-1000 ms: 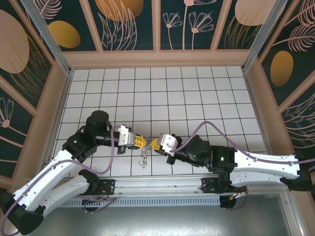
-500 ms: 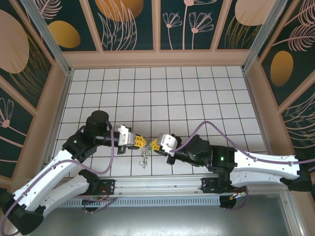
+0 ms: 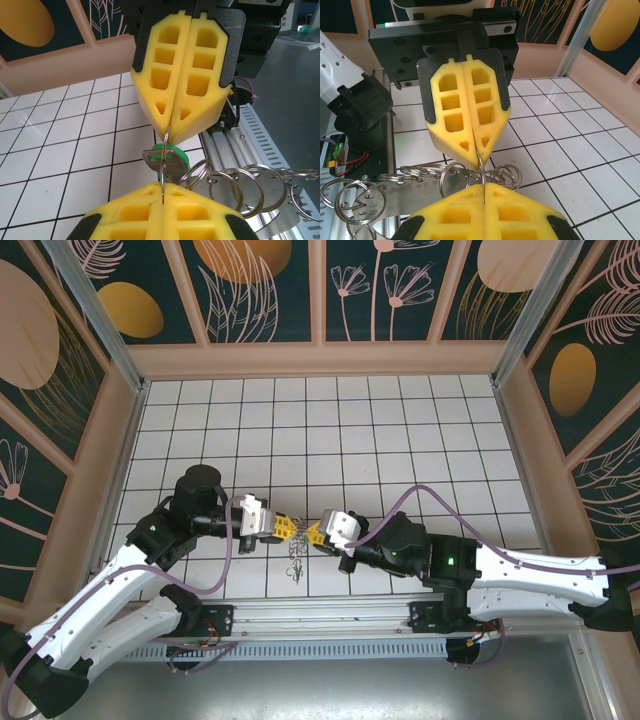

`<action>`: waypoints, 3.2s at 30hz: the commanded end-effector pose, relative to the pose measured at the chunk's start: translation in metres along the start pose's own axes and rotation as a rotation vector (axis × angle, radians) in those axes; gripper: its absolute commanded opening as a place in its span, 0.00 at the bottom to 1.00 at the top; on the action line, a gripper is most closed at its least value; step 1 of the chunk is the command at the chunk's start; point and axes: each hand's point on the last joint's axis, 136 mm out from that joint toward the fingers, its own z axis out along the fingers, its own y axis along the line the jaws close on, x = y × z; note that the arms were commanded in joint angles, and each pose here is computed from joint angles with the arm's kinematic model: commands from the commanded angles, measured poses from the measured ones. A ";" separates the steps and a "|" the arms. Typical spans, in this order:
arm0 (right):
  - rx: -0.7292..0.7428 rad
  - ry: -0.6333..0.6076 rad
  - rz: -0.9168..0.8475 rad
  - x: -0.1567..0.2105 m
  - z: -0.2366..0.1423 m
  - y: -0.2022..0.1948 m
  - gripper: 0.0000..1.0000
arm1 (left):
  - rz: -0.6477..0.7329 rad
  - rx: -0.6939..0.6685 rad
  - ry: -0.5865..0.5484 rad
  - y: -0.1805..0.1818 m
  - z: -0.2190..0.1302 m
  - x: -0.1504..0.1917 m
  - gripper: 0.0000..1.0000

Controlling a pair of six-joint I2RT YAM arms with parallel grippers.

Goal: Put the keys on the keyring

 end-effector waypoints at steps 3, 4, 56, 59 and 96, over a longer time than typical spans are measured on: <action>-0.004 -0.023 -0.015 -0.006 0.004 -0.002 0.00 | 0.038 0.000 -0.036 -0.001 -0.002 -0.012 0.00; -0.003 -0.025 -0.013 -0.006 0.003 -0.003 0.00 | 0.039 0.000 -0.038 -0.001 -0.002 -0.013 0.00; -0.071 0.011 -0.042 0.007 0.021 -0.005 0.00 | 0.033 -0.001 -0.037 0.000 -0.002 -0.013 0.00; -0.075 0.010 -0.043 0.006 0.021 -0.004 0.00 | 0.035 -0.002 -0.038 0.000 -0.003 -0.013 0.00; -0.045 0.018 -0.034 0.001 0.021 -0.011 0.00 | 0.037 -0.021 -0.036 0.002 -0.004 -0.014 0.00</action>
